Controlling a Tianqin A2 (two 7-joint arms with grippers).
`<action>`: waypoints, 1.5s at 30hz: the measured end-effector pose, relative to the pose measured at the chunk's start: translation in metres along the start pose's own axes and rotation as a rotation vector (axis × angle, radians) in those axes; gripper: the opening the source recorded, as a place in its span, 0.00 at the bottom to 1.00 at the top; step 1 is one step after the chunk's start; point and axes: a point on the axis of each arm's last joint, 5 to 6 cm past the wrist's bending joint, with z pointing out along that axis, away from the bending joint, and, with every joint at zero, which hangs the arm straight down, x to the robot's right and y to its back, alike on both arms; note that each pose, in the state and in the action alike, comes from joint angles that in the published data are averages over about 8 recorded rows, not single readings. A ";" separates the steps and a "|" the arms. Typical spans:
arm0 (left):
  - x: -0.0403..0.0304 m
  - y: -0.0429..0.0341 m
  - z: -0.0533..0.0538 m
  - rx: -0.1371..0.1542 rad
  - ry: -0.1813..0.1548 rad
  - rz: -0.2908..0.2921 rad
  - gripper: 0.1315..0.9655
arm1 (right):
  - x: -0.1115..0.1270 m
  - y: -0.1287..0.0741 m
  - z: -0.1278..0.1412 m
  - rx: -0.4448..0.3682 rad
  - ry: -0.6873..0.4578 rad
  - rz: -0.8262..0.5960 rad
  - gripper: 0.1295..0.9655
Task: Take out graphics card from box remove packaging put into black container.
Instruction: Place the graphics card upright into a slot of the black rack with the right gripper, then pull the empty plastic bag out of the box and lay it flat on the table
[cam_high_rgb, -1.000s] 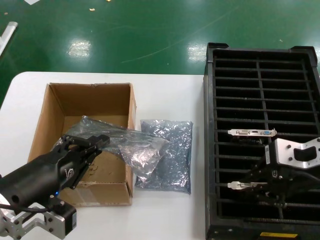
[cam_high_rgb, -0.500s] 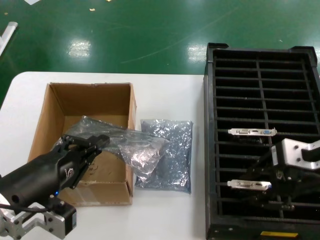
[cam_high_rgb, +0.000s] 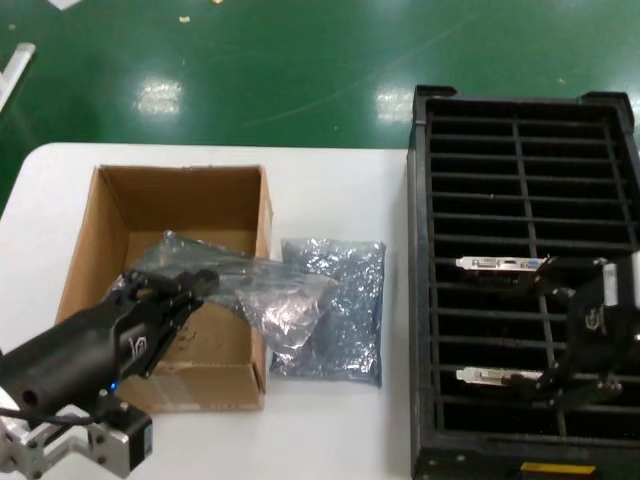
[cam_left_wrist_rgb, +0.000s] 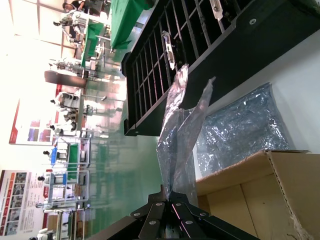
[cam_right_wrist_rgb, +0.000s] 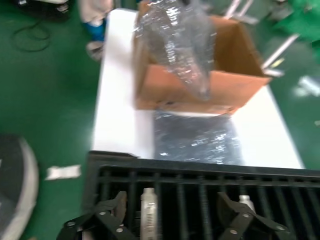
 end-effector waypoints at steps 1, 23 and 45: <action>0.0000 0.0000 0.000 0.000 0.000 0.000 0.01 | -0.002 0.004 -0.001 0.016 0.027 0.002 0.53; -0.0007 -0.0004 0.001 0.002 -0.001 -0.007 0.01 | -0.039 0.086 0.012 0.364 0.630 0.157 0.92; -0.0408 -0.0081 0.075 0.187 -0.028 -1.152 0.01 | -0.039 0.087 0.013 0.372 0.640 0.164 1.00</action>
